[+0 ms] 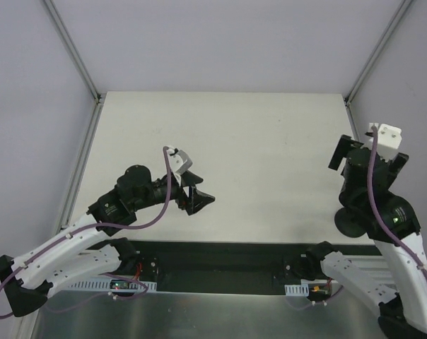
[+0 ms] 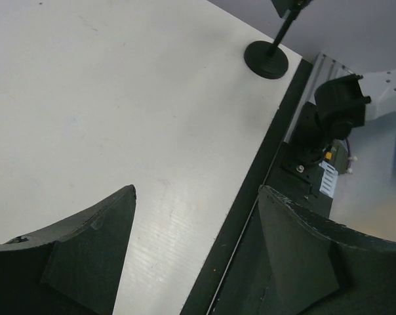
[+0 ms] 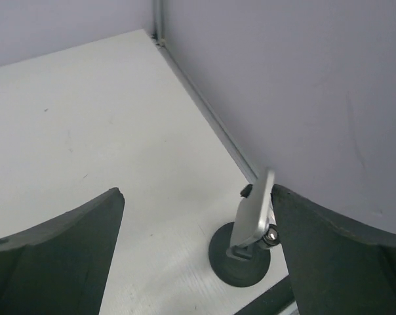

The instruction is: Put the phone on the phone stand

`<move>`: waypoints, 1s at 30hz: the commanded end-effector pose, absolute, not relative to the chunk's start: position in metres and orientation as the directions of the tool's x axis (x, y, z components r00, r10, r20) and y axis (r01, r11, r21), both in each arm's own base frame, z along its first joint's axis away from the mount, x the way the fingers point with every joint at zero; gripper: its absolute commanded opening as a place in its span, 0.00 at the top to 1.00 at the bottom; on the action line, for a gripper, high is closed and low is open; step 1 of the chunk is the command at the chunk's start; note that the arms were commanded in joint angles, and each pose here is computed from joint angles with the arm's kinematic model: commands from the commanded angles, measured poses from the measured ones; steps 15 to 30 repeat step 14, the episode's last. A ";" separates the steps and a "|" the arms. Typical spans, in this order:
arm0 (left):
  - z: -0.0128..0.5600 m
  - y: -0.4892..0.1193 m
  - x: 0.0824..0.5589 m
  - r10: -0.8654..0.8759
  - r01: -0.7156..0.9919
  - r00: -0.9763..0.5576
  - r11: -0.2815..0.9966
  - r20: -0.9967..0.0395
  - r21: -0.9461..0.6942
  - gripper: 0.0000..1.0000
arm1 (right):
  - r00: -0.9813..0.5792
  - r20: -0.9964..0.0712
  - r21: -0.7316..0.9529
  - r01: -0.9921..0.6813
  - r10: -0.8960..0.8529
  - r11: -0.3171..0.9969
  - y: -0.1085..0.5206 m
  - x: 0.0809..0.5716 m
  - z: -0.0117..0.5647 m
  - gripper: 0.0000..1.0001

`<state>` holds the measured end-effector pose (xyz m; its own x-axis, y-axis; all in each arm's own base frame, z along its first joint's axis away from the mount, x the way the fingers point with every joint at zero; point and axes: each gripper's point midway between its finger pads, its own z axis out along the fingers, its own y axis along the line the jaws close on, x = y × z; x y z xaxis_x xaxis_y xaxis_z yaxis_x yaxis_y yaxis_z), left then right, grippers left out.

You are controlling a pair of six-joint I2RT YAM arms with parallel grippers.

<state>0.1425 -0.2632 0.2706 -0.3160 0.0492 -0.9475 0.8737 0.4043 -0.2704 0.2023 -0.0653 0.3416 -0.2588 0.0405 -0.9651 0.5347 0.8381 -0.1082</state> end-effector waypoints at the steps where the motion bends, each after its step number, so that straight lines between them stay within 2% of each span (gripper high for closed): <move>1: 0.296 -0.256 0.181 -0.081 0.755 -0.326 0.577 -0.942 -0.310 0.26 | -0.325 -0.933 -0.278 0.372 -0.156 0.886 -0.022 0.217 0.359 0.04; 3: 0.279 -0.242 0.199 -0.079 0.642 -0.386 0.692 -0.919 -0.329 0.24 | -0.327 -0.924 -0.270 0.184 -0.201 0.945 0.030 0.230 0.349 0.04; 5: 0.274 -0.228 0.210 -0.075 0.559 -0.411 0.767 -0.909 -0.316 0.24 | -0.315 -0.930 -0.234 0.103 -0.191 0.967 0.058 0.235 0.342 0.04; 9: 0.280 -0.220 0.208 -0.094 0.538 -0.424 0.774 -0.901 -0.334 0.25 | -0.289 -0.949 -0.080 -0.158 -0.123 0.984 0.129 0.235 0.334 0.04; 11: 0.286 -0.215 0.206 -0.112 0.538 -0.407 0.772 -0.906 -0.338 0.25 | -0.257 -0.958 -0.068 -0.218 -0.124 0.974 0.141 0.232 0.329 0.04; 14: 0.315 -0.204 0.199 -0.156 0.558 -0.343 0.760 -0.926 -0.335 0.24 | -0.159 -0.987 0.010 -0.213 -0.024 0.977 0.135 0.229 0.351 0.04; 30: 0.315 -0.204 0.199 -0.156 0.558 -0.343 0.760 -0.926 -0.335 0.24 | -0.159 -0.987 0.010 -0.213 -0.024 0.977 0.135 0.229 0.351 0.04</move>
